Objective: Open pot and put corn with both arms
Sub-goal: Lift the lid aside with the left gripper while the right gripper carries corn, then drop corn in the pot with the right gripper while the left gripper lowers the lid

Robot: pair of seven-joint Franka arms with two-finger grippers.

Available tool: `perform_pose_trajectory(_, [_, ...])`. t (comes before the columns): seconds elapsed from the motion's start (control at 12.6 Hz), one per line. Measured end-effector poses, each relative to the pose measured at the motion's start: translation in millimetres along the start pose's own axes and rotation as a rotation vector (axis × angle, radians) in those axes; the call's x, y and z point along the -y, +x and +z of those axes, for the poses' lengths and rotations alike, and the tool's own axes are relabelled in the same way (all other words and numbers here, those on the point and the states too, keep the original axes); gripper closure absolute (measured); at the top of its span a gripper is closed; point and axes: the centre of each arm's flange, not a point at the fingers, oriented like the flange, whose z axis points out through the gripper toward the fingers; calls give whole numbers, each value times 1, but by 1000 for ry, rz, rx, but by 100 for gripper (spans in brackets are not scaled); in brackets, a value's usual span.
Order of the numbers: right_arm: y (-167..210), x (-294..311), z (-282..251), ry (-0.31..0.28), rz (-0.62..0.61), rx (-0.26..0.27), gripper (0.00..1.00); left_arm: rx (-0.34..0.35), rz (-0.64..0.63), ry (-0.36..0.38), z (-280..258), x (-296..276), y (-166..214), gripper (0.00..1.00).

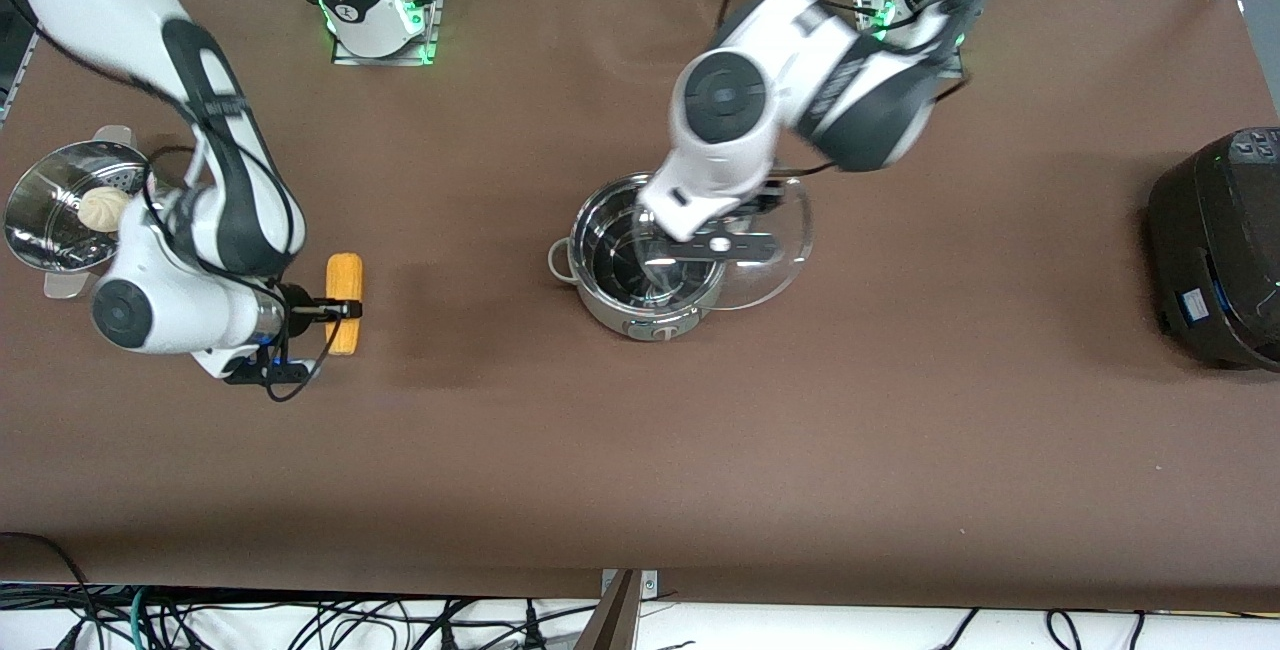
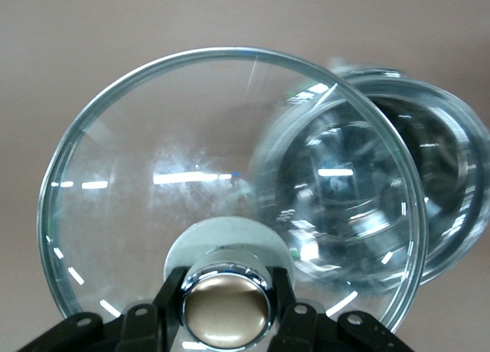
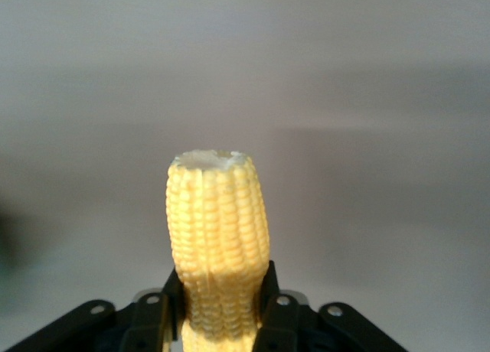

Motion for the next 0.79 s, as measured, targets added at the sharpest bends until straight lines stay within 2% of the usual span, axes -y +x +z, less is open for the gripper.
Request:
perform_pose_trajectory(0.08, [-21,57,-40,25,25,-41,69,15,35,-1,-20,46,4,50])
perform_pose_trajectory(0.16, [-45,119,-65,47,53,-72,69,41,91,-3,-34,94,8,50])
perform_pose_trajectory(0.32, [-88,235,-62,58,87,-87,69,101,209,-35,-35,201,26,50])
perform_pose_trajectory(0.4, [-101,283,-40,54,83,-89,69,119,261,-64,-21,256,39,50])
perform_pose_trajectory(0.55, [-110,352,26,66,71,-85,69,84,314,-102,41,351,69,50])
perform_pose_trajectory(0.63, [-107,368,61,70,61,-76,69,61,323,-111,84,373,81,50])
perform_pose_trajectory(0.79, [-96,379,120,45,43,-66,69,35,339,-114,167,368,89,50])
